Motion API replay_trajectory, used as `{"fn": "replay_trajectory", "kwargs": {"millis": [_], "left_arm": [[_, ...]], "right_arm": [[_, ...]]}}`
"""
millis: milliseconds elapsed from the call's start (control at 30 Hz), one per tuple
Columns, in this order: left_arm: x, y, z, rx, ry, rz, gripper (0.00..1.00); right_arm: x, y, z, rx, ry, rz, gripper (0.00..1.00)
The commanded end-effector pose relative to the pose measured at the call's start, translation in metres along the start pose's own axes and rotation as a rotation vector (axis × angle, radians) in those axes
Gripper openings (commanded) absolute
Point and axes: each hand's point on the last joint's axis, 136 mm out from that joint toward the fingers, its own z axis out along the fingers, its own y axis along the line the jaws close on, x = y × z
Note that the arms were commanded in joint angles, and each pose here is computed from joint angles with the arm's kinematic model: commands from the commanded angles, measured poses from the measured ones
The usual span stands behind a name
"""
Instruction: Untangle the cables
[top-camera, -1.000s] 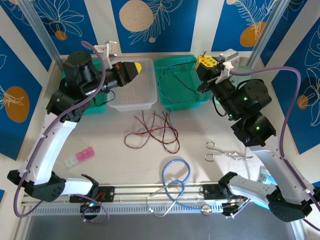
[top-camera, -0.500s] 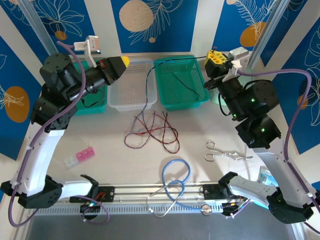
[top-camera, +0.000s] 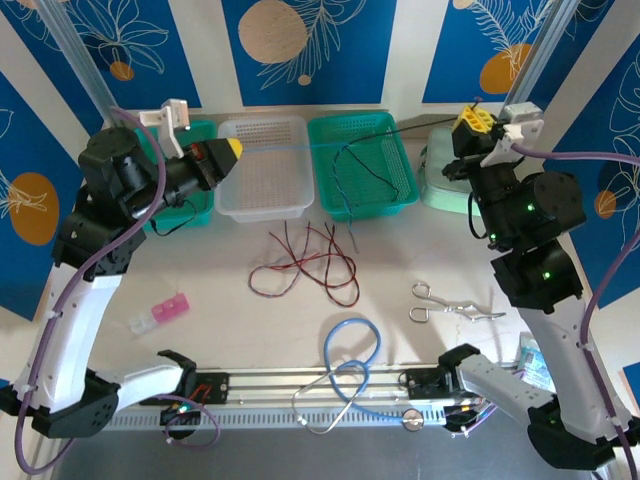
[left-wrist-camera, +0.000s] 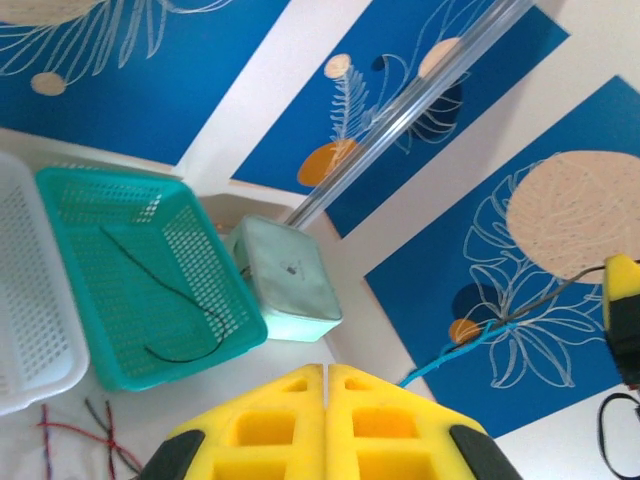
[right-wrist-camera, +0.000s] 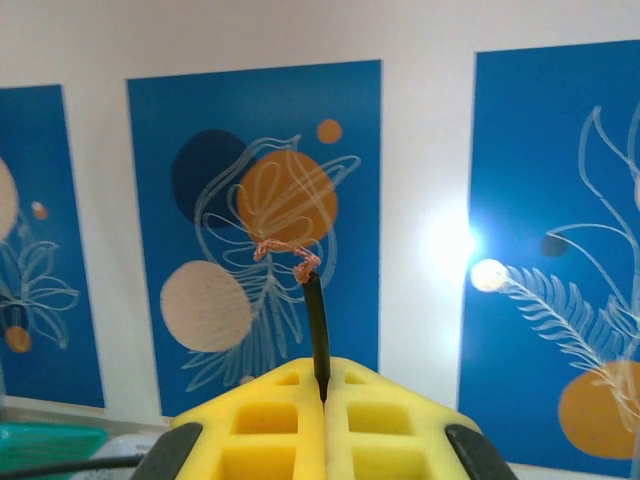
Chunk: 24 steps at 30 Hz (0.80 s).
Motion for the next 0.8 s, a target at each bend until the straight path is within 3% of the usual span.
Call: {"fn": "replay_trajectory", "kwargs": {"millis": [0, 433, 767], "left_arm": [[0.006, 0.020, -0.006, -0.063, 0.005, 0.012, 0.00], [0.036, 0.073, 0.005, -0.123, 0.080, -0.086, 0.00], [0.031, 0.121, -0.013, -0.176, 0.045, -0.195, 0.00]], "right_arm": [[0.000, -0.019, -0.008, 0.071, -0.002, 0.027, 0.00], [-0.059, -0.074, -0.012, 0.200, -0.148, 0.134, 0.00], [-0.063, -0.105, -0.020, 0.292, -0.142, 0.122, 0.00]]}}
